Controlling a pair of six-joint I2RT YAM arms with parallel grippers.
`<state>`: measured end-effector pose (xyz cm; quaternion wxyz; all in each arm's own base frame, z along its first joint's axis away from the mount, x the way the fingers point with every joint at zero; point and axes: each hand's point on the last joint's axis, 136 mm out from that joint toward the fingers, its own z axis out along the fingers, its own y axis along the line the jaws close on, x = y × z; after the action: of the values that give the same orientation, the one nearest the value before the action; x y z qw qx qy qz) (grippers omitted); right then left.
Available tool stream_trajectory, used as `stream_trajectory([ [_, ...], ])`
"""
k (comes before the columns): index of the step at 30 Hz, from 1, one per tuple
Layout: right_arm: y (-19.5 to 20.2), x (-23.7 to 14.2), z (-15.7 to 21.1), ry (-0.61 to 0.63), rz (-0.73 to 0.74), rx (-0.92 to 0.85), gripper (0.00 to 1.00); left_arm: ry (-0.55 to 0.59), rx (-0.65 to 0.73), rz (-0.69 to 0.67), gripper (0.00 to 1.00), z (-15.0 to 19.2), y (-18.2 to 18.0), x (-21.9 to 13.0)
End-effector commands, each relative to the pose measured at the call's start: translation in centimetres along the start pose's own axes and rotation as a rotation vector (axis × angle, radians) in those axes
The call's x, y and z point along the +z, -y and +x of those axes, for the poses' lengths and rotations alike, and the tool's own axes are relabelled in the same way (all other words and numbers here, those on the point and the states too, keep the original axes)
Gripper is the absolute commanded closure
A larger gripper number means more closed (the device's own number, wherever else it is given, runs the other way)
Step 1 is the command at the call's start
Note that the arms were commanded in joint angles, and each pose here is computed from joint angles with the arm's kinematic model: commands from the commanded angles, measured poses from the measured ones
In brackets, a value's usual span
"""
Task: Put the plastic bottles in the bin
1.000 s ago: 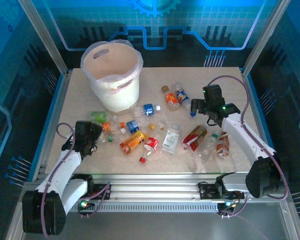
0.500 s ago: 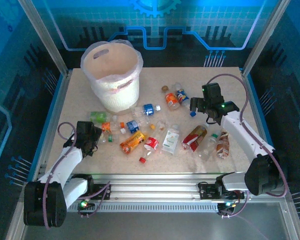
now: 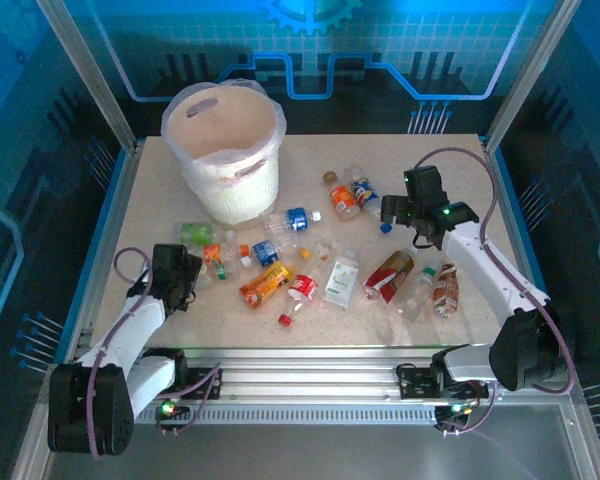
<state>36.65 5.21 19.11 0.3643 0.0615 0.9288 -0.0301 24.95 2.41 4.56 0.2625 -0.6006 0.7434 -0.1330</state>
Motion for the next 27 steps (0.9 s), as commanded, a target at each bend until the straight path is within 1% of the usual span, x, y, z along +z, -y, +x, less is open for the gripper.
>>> stream_trajectory([
  [1,0.02,-0.51,-0.05,0.009,0.010,0.005,0.00,0.003,-0.023,-0.088,0.10,0.12,-2.89,0.54],
  [6,0.21,-0.44,0.06,0.008,0.019,0.006,0.00,0.010,-0.026,-0.075,0.04,-0.08,-2.54,0.63],
  [12,0.17,-0.32,0.04,0.009,0.019,0.007,0.00,0.013,-0.031,-0.074,0.03,-0.20,-2.42,0.97],
  [19,0.21,-0.25,0.11,0.007,0.022,0.006,0.00,0.001,-0.041,-0.069,0.03,-0.02,-2.16,1.41],
  [22,0.28,-0.27,0.13,0.008,0.025,0.008,0.00,0.000,-0.041,-0.071,0.06,-0.01,-2.19,1.40],
  [27,0.35,-0.31,0.19,0.009,0.027,0.008,0.00,0.006,-0.048,-0.081,0.17,-0.05,-2.56,1.33],
])
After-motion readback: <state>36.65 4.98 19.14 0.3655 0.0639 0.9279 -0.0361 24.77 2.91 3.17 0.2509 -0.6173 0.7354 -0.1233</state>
